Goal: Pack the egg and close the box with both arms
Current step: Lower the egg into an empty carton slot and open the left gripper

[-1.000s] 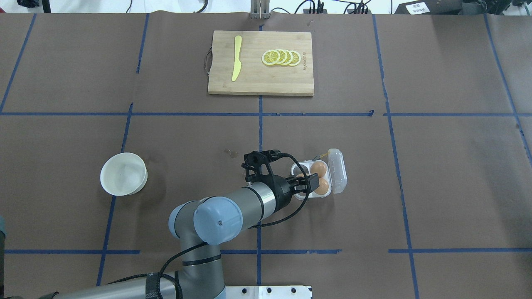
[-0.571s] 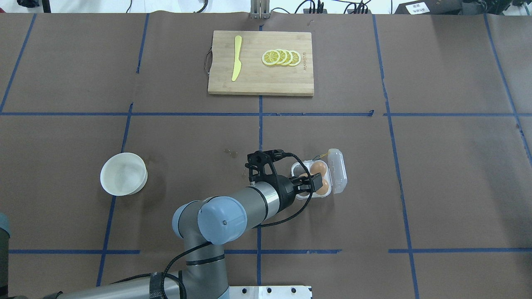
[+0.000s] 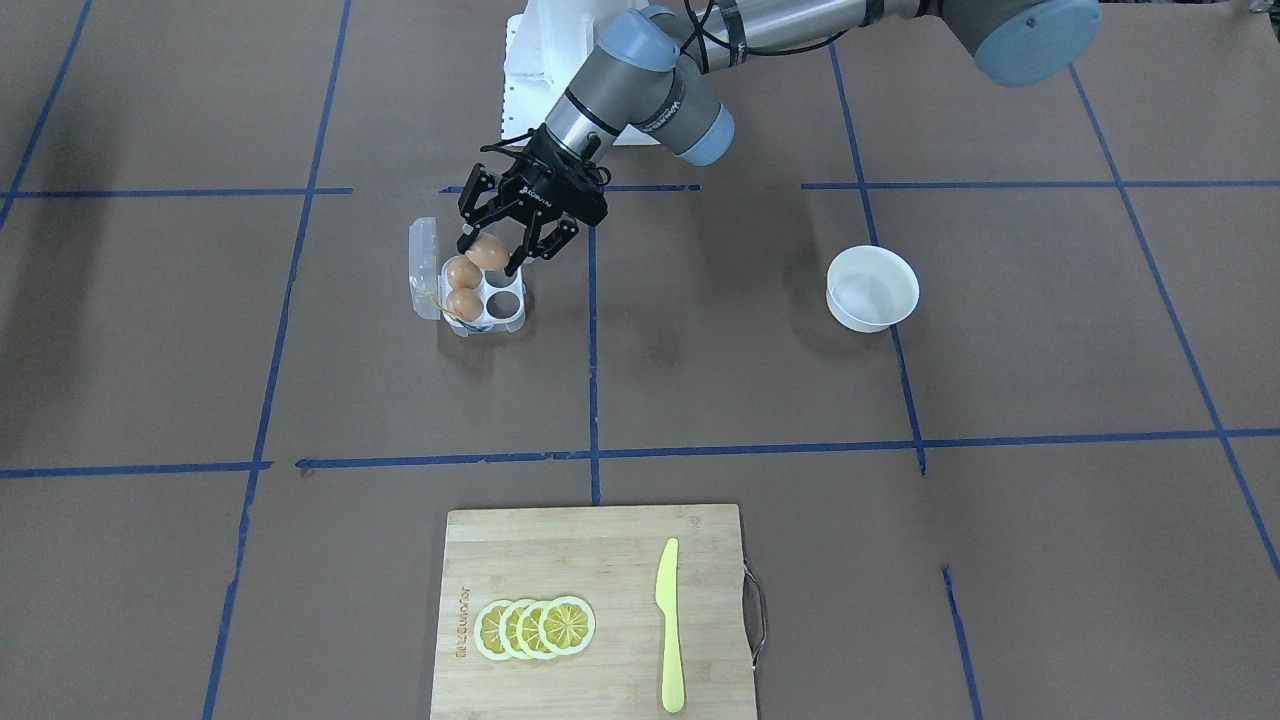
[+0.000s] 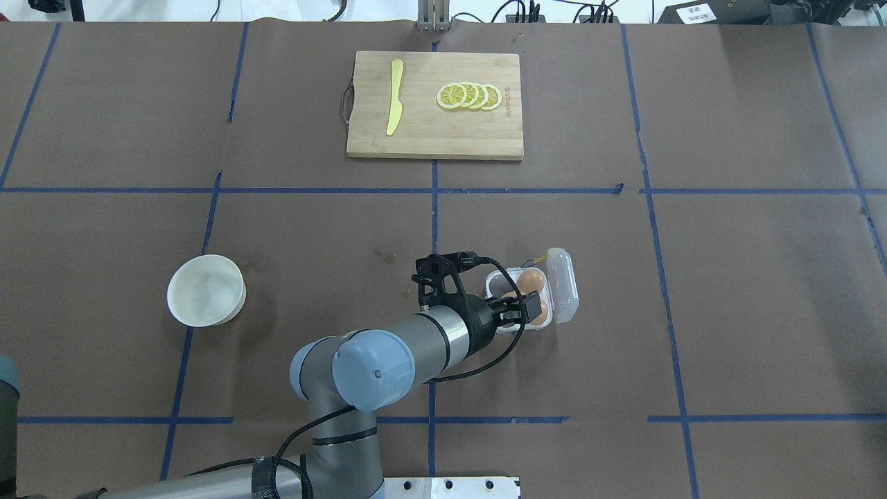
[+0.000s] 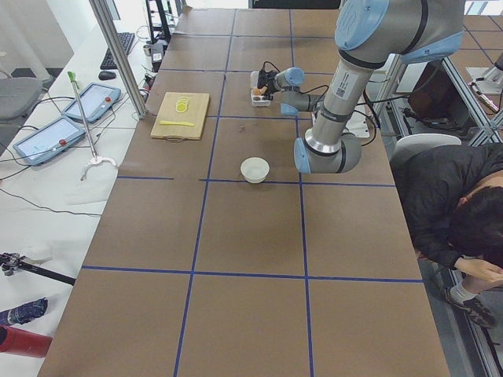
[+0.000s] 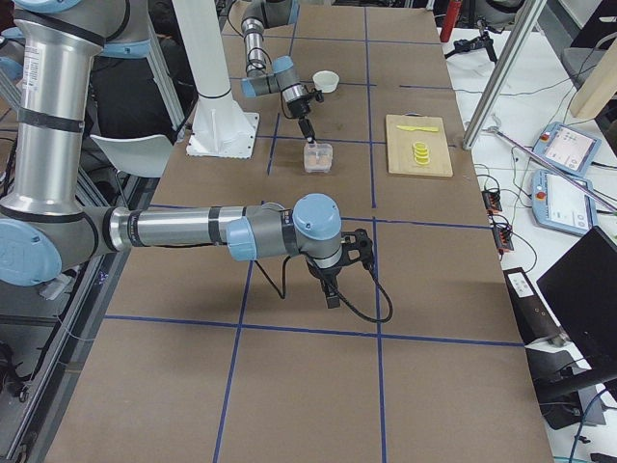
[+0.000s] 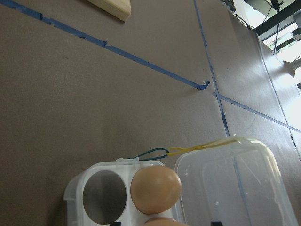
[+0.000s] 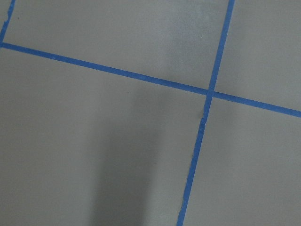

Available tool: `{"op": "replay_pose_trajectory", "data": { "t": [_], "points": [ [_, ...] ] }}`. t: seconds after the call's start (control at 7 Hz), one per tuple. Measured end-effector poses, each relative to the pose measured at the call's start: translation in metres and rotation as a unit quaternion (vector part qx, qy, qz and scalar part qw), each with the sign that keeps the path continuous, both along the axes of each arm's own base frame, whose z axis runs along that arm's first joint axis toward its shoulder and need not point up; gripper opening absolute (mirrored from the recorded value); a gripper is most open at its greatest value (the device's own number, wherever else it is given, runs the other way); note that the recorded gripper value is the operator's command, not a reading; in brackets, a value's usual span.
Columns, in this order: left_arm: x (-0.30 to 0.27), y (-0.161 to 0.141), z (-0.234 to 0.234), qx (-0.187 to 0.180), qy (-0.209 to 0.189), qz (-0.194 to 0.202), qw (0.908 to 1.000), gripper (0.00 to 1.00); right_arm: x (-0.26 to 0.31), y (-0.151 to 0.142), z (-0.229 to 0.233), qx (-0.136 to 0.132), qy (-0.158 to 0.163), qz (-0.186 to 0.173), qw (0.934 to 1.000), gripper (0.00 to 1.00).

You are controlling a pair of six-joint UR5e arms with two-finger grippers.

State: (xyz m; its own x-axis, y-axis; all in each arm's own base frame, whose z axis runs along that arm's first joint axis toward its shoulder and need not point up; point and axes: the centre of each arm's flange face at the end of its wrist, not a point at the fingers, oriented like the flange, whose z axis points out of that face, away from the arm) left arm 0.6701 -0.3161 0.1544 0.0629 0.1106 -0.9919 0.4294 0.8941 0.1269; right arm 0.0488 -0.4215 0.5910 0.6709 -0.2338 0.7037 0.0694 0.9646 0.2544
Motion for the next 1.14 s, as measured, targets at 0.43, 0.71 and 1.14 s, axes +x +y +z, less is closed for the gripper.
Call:
{"op": "replay_pose_trajectory", "data": {
  "t": [0.43, 0.71, 1.14],
  "points": [
    [0.0004, 0.0006, 0.0001, 0.003, -0.002, 0.001, 1.0, 0.8, 0.0, 0.0002, 0.0004, 0.0, 0.0, -0.001, 1.0, 1.0],
    [0.0004, 0.0007, 0.0002, 0.003, -0.002, 0.001, 1.0, 0.84, 0.0, 0.0013, 0.0016, -0.001, 0.0, -0.001, 1.0, 1.0],
    [-0.0066, -0.0004, -0.0066, 0.013, 0.003, 0.003, 0.9999, 0.9, 0.0, 0.0018, 0.0021, 0.0, 0.0, -0.002, 1.0, 1.0]
  ]
}}
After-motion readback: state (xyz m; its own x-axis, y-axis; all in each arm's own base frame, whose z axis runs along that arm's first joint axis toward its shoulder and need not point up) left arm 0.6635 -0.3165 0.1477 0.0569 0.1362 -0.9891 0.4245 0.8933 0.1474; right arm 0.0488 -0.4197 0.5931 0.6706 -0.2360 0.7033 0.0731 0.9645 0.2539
